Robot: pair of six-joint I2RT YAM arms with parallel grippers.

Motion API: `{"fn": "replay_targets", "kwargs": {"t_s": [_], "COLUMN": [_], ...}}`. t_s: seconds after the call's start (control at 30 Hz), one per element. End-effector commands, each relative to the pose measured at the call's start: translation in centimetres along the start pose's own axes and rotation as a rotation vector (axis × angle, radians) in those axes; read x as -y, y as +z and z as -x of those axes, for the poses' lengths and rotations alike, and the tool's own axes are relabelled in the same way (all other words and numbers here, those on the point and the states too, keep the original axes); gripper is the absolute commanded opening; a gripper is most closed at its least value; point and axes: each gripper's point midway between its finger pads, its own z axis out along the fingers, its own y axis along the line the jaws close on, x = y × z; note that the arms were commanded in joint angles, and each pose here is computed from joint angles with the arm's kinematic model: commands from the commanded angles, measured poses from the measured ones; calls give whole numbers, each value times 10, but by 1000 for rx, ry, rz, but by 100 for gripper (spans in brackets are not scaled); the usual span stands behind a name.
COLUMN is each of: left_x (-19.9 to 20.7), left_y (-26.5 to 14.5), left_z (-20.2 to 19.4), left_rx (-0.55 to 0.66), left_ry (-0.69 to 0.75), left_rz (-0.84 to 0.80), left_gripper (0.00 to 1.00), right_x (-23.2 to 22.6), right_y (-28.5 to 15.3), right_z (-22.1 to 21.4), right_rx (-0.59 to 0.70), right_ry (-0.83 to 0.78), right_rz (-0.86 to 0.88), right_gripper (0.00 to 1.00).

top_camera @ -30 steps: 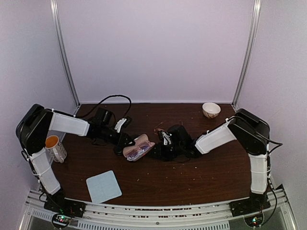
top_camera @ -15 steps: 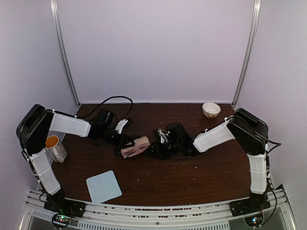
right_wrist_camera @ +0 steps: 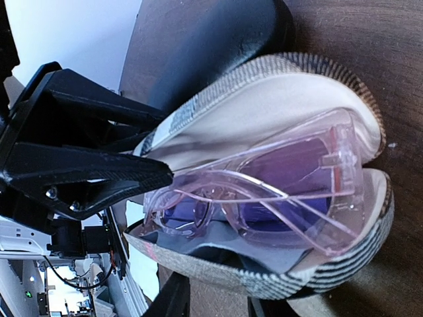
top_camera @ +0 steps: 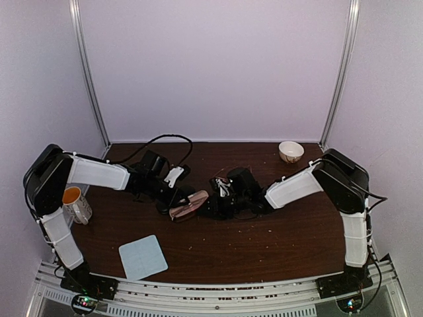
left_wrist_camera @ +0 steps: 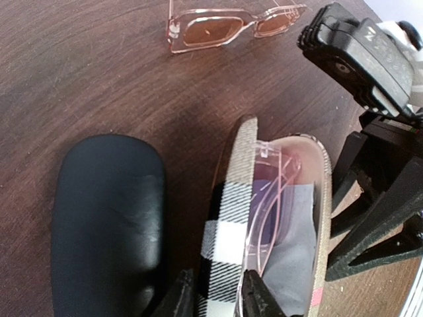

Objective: Organize the sunglasses
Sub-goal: Close the case with sunglasses at the center of the board.

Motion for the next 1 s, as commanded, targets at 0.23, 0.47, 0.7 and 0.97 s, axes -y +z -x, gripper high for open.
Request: {"fn": "replay_targets", "kwargs": {"t_s": [0.23,0.47,0.7,0.97], "left_x": [87,89,71,60], "left_y": [-24,-9,7,10], "left_z": [15,-11,-42,-63], "left_rx": [54,-8,-80,-122], "left_ry": [50,61,95,201], "left_rz": [-327,-343,-239,-129], "left_gripper": [61,74,76,86], "right_x": [-39,-47,-45,-38], "right_y": [-3,-5,-11,-23], "right_z": [34,38,43,49], "right_rx": [111,109,119,127], "right_ry": [-86,-111,-119,-130], "right_rz": [92,102,90,62], "right_gripper": [30,31,30,30]}}
